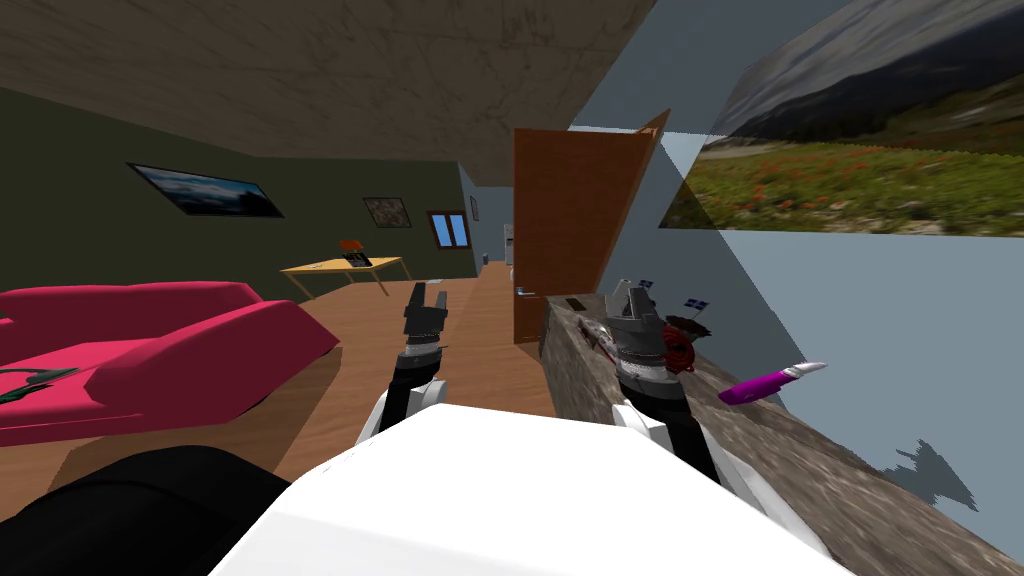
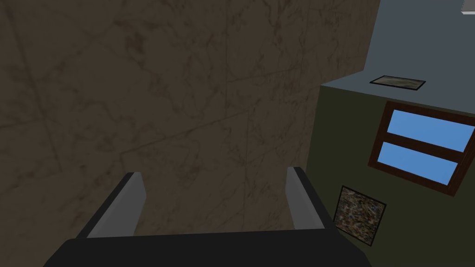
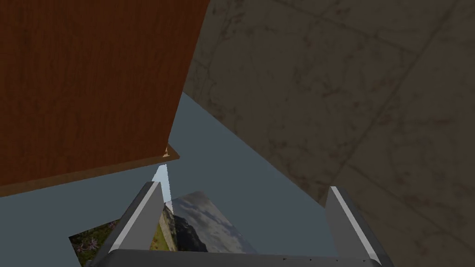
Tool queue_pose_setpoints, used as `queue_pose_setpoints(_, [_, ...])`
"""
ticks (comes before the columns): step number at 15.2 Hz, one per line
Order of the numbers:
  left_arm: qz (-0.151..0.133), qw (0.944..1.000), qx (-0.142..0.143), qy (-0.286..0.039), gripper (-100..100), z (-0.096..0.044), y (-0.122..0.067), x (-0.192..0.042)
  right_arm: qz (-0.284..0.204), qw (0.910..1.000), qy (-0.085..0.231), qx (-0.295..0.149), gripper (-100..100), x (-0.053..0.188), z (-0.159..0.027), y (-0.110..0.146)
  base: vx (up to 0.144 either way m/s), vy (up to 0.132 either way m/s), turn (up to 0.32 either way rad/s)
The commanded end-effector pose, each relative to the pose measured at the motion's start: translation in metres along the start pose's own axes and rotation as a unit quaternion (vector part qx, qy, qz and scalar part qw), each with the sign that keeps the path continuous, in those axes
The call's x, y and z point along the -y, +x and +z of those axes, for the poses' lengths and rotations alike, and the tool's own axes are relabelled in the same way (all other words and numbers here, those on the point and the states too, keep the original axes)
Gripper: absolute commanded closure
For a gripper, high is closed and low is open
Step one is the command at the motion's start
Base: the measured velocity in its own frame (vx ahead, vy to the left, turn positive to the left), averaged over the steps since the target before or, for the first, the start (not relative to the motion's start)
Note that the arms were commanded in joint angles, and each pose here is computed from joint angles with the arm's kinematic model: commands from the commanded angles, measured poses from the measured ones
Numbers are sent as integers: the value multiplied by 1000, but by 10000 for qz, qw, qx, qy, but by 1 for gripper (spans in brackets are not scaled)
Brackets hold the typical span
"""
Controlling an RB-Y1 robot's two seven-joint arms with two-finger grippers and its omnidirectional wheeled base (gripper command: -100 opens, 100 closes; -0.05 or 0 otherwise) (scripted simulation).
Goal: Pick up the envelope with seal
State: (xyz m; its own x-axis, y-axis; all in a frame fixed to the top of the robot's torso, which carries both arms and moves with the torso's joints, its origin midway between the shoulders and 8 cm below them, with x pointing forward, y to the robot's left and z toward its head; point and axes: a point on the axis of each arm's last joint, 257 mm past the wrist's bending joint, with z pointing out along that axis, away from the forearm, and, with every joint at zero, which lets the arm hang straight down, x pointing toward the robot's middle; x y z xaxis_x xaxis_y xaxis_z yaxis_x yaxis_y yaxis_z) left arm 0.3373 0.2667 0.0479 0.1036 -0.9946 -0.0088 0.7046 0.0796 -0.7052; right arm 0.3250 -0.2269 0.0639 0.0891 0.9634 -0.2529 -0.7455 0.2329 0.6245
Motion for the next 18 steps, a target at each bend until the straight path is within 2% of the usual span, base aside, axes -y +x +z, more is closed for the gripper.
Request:
queue_pose_setpoints(1, [0,10000,0,0,0,0,0,0,70,9996,96,-258,-100,5,-3,11,27,3,24])
queue_pose_setpoints(3, [0,10000,0,0,0,0,0,0,38,9992,93,-385,-100,5,-4,15,24,3,13])
queue_pose_setpoints(6, [0,10000,0,0,0,0,0,0,165,9964,288,-778,-100,16,-12,31,26,2,20])
queue_pose_setpoints(8, [0,10000,0,0,0,0,0,0,119,9950,288,-953,-100,16,-14,35,28,-1,17])
queue_pose_setpoints(9, [0,10000,0,0,0,0,0,0,208,9929,410,-1094,-100,22,-19,42,26,2,23])
queue_pose_setpoints(11, [0,10000,0,0,0,0,0,0,163,9911,412,-1258,-100,22,-21,46,24,4,15])
queue_pose_setpoints(12, [0,10000,0,0,0,0,0,0,258,9884,548,-1396,-100,29,-28,52,24,1,19])
queue_pose_setpoints(14, [0,10000,0,0,0,0,0,0,208,9858,552,-1573,-100,29,-30,56,25,1,17])
queue_pose_setpoints(15, [0,10000,0,0,0,0,0,0,305,9822,703,-1714,-100,36,-37,63,28,-4,25])
queue_pose_setpoints(17, [0,10000,0,0,0,0,0,0,252,9790,710,-1896,-100,37,-40,67,29,-5,17])
queue_pose_setpoints(18, [0,10000,0,0,0,0,0,0,356,9749,875,-2018,-100,44,-49,73,31,2,27])
